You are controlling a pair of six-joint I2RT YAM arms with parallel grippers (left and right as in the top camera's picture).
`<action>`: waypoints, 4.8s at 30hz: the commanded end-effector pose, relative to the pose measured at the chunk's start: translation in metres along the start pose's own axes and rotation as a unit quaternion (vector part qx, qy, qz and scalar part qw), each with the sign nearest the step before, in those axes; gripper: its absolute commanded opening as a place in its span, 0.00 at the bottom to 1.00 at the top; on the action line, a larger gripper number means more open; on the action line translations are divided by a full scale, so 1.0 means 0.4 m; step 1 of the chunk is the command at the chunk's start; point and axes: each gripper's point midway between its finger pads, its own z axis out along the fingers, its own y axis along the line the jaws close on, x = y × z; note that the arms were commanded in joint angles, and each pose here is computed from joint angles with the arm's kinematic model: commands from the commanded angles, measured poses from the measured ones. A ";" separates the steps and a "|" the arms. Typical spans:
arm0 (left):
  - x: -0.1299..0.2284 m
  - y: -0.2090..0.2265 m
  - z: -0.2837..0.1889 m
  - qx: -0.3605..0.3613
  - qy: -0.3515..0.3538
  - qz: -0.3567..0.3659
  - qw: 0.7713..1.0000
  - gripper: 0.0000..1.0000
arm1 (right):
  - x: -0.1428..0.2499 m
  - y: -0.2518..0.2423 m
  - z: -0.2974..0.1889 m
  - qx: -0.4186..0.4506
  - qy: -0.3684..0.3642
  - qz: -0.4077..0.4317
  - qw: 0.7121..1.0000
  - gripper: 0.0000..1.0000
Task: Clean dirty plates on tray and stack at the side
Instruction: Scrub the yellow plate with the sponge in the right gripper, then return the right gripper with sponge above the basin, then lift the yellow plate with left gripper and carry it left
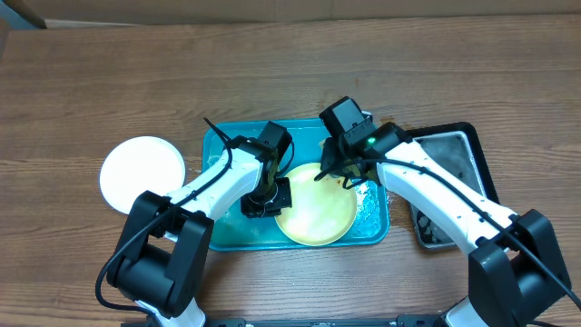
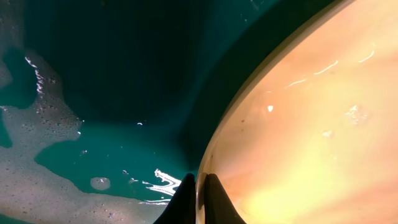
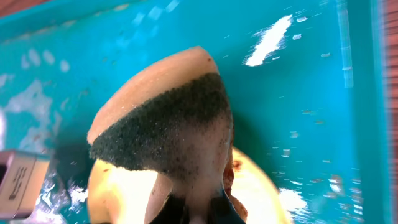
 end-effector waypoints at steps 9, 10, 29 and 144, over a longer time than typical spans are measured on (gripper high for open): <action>0.016 0.060 0.033 -0.050 0.008 -0.004 0.999 0.04 | 0.059 0.013 0.105 -0.024 0.021 -0.018 0.999 0.04; 0.016 0.060 0.033 -0.050 0.008 -0.004 0.999 0.04 | 0.062 0.010 0.117 -0.023 0.021 -0.018 0.999 0.04; 0.021 0.061 0.033 -0.050 0.012 -0.015 0.999 0.04 | 0.126 -0.265 0.111 0.234 0.041 -0.008 0.971 0.04; -0.098 0.238 -0.459 -0.266 -0.311 -0.059 0.911 0.04 | -0.067 -0.519 -0.203 0.091 0.061 0.085 0.990 0.07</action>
